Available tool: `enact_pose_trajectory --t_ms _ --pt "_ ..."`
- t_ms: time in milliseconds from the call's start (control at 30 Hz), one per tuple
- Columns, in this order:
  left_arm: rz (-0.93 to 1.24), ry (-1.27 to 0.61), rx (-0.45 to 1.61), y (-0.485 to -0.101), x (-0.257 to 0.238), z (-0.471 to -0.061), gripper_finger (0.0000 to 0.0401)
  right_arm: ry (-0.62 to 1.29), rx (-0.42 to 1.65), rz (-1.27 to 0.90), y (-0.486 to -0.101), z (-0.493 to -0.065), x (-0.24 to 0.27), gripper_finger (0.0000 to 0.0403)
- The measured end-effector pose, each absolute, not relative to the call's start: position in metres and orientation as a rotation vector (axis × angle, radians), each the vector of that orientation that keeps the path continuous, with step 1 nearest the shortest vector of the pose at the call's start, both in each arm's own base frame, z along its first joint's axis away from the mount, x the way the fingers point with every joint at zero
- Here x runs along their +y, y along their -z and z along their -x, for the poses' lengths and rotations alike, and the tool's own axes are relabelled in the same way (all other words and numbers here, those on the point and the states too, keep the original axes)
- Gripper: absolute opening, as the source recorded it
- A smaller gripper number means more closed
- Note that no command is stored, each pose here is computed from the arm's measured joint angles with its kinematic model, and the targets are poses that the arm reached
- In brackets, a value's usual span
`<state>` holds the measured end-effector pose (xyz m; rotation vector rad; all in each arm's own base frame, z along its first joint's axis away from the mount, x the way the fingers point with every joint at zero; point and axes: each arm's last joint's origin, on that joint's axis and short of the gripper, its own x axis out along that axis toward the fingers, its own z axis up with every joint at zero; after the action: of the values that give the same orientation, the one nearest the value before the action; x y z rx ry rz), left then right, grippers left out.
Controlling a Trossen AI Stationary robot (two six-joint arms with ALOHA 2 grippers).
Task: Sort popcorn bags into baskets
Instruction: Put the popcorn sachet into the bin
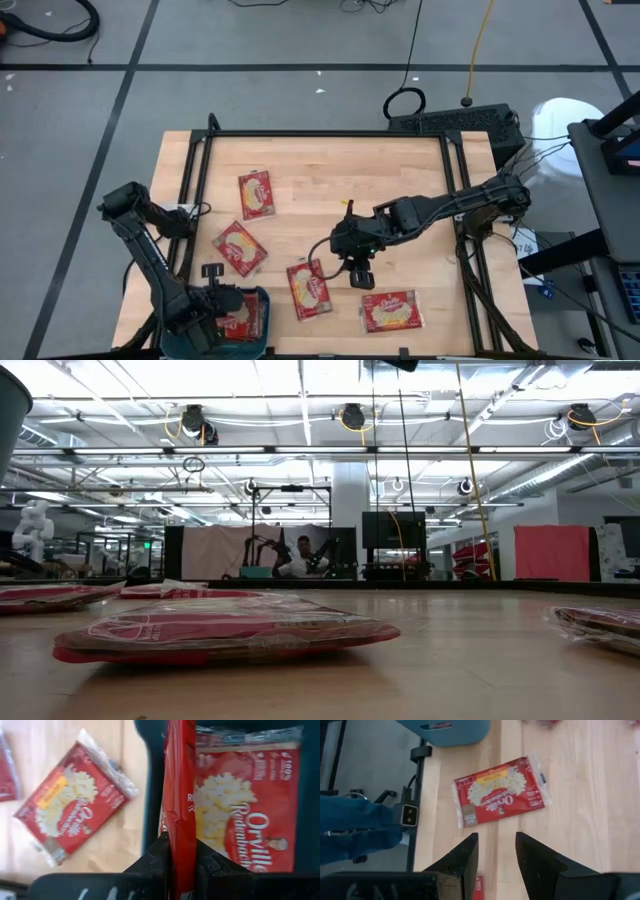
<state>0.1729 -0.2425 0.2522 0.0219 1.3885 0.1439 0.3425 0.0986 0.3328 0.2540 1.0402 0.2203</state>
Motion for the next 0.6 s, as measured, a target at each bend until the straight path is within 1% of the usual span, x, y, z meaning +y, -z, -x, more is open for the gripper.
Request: enact_pose_trajectory --t_ms 267,467,600 --pt "0.011 -0.095 1.379 -0.254 -0.248 -0.173 0.0046 -0.249 1.017 -0.232 -0.341 -0.335 0.106 0.0123" --pt "0.082 -0.019 1.409 -0.255 -0.257 -0.172 0.0047 -0.228 1.007 -0.213 -0.343 -0.332 0.105 0.0123" --pt "0.129 -0.01 1.398 -0.256 -0.262 -0.17 0.0047 -0.222 1.005 -0.205 -0.343 -0.332 0.105 0.0123"
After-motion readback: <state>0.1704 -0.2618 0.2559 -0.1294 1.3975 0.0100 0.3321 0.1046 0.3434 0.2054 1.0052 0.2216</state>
